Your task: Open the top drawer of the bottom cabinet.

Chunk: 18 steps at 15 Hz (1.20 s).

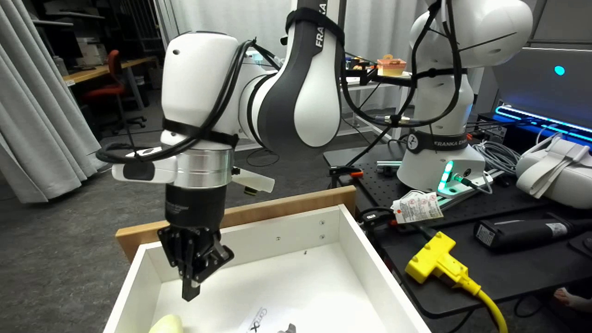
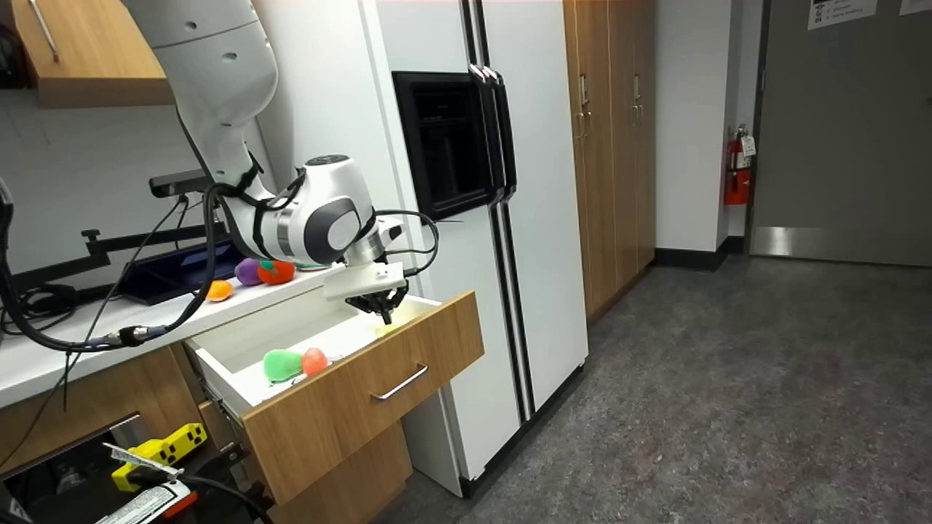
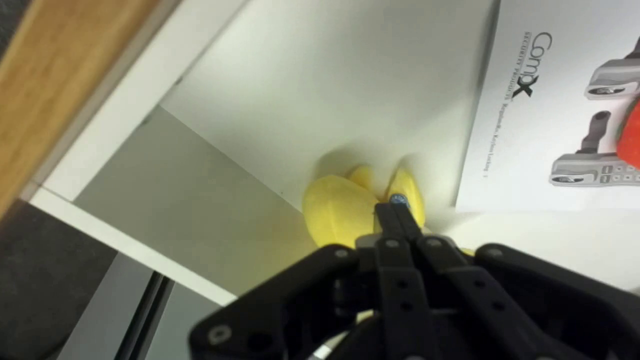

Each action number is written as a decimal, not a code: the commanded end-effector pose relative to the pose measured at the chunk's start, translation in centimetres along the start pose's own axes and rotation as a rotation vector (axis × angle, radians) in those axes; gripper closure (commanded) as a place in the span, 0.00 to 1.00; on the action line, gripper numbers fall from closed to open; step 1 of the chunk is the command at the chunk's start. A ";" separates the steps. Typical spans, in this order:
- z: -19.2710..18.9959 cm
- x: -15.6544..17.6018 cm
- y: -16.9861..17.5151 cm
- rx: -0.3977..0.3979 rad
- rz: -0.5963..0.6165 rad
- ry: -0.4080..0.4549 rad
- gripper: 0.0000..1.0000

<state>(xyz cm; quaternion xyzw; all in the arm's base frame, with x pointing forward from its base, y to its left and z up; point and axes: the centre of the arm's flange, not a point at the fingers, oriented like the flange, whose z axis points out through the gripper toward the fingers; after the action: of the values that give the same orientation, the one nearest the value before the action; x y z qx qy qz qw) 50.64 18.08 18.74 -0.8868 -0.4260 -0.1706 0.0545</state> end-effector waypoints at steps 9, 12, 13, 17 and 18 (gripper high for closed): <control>0.0 -1.2 0.8 0.086 -0.003 0.101 0.21; 0.0 -1.2 0.9 0.091 0.003 0.111 0.01; 0.0 -1.2 0.9 0.095 0.006 0.114 0.00; 0.3 -0.7 0.6 0.100 0.034 0.089 0.00; 0.3 -0.7 0.6 0.102 0.036 0.090 0.00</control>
<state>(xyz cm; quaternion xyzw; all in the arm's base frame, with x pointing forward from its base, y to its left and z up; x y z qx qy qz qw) 50.76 17.27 18.23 -0.8818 -0.4153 -0.1876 0.1218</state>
